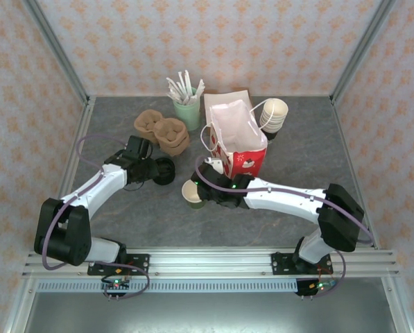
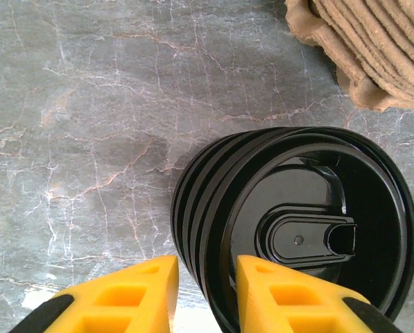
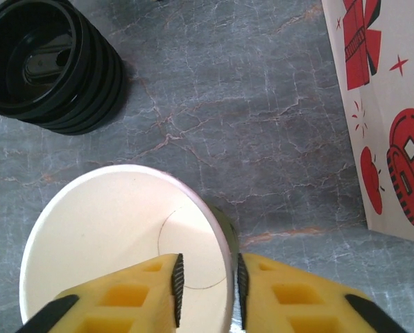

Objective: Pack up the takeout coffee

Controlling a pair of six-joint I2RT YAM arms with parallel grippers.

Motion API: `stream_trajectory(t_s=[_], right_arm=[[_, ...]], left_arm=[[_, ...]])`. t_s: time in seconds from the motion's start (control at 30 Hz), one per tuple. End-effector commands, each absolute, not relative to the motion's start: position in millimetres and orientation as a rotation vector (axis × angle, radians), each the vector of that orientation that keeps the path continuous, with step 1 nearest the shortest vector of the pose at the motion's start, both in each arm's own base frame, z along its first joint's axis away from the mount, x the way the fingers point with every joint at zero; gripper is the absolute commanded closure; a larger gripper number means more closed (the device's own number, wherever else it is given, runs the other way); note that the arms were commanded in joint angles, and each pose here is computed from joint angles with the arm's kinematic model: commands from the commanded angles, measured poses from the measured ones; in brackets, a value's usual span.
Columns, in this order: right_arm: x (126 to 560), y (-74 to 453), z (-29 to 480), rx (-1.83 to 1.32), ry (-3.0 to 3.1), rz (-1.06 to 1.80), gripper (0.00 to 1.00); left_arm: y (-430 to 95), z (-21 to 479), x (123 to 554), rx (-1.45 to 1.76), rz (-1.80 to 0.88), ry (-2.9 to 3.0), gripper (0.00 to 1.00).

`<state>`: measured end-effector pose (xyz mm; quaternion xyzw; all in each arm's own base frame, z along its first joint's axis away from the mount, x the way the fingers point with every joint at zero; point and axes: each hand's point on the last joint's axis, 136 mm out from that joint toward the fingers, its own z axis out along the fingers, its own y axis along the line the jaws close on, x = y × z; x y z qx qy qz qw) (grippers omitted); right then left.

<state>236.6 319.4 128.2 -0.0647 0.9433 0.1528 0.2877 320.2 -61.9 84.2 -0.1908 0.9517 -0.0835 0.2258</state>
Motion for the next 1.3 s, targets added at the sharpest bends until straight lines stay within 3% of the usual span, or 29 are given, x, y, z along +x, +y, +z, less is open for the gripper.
stream_trajectory(t_s=[0.0, 0.53, 0.8, 1.27], right_arm=[[241.7, 316.9, 139.4, -0.152, 2.496, 0.372, 0.66], [247.1, 303.2, 199.0, -0.085, 2.415, 0.489, 0.58], [249.3, 295.0, 209.3, -0.063, 2.404, 0.508, 0.58], [251.6, 302.1, 210.0, -0.087, 2.415, 0.517, 0.57]], left_arm=[[-61.6, 93.9, 328.0, -0.516, -0.238, 2.604, 0.72], [-62.2, 92.2, 329.7, -0.509, -0.233, 2.618, 0.81], [-61.9, 91.5, 330.8, -0.506, -0.219, 2.628, 0.74], [-60.2, 84.9, 329.9, -0.5, -0.189, 2.657, 0.75]])
